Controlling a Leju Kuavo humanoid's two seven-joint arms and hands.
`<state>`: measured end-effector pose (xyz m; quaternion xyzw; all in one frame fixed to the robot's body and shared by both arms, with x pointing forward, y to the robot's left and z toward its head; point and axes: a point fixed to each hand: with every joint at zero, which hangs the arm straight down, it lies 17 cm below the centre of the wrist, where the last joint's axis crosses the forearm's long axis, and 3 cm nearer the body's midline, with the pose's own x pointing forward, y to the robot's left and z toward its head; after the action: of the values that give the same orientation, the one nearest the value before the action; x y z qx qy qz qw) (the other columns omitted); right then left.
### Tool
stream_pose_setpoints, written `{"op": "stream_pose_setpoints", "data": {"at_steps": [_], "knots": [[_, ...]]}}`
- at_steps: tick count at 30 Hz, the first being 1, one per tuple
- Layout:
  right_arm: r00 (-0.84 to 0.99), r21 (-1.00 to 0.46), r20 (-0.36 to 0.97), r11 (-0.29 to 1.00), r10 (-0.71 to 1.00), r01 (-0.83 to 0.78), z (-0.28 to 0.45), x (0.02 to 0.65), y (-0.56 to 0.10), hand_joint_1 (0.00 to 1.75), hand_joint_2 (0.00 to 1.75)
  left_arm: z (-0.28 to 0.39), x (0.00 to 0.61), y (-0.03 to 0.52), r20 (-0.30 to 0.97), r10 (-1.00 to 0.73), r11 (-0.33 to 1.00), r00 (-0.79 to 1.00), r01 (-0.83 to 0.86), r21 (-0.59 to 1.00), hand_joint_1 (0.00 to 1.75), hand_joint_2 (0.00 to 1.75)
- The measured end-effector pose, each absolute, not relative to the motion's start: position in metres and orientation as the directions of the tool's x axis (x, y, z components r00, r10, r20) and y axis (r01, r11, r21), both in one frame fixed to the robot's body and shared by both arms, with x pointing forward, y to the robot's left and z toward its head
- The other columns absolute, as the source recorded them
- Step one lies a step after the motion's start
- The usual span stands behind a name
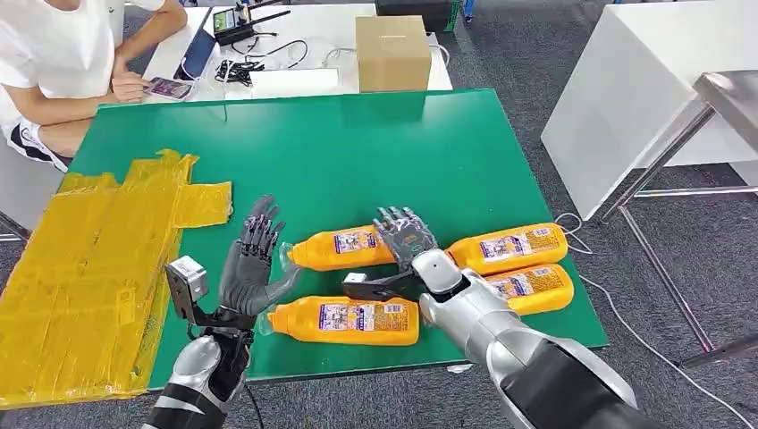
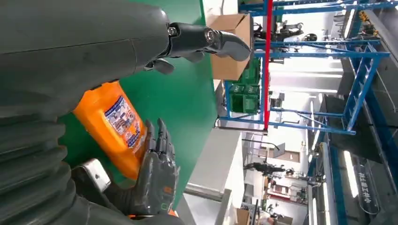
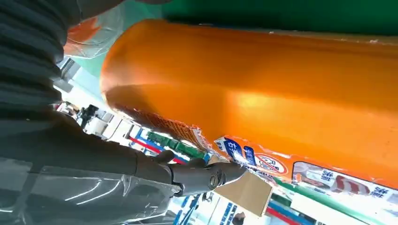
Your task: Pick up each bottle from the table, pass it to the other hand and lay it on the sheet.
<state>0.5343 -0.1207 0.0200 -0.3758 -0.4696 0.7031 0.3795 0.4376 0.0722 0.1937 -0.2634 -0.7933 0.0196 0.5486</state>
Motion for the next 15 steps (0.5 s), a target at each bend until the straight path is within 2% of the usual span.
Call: {"op": "stream_pose_setpoints", "data": {"at_steps": [6, 15], "knots": [[-0.499, -0.942, -0.142, -0.272, 0.855, -0.198, 0.015, 0.527, -0.109, 0.0, 1.75, 0.194, 0.437, 0.072, 0.857, 0.446, 0.857, -0.258, 0.4, -0.325, 0.0, 1.75], [-0.509, -0.937, 0.023, -0.159, 0.86, -0.31, 0.007, 0.517, -0.101, 0.0, 1.75, 0.193, 0.435, 0.068, 0.857, 0.45, 0.851, -0.25, 0.41, -0.328, 0.0, 1.75]]}}
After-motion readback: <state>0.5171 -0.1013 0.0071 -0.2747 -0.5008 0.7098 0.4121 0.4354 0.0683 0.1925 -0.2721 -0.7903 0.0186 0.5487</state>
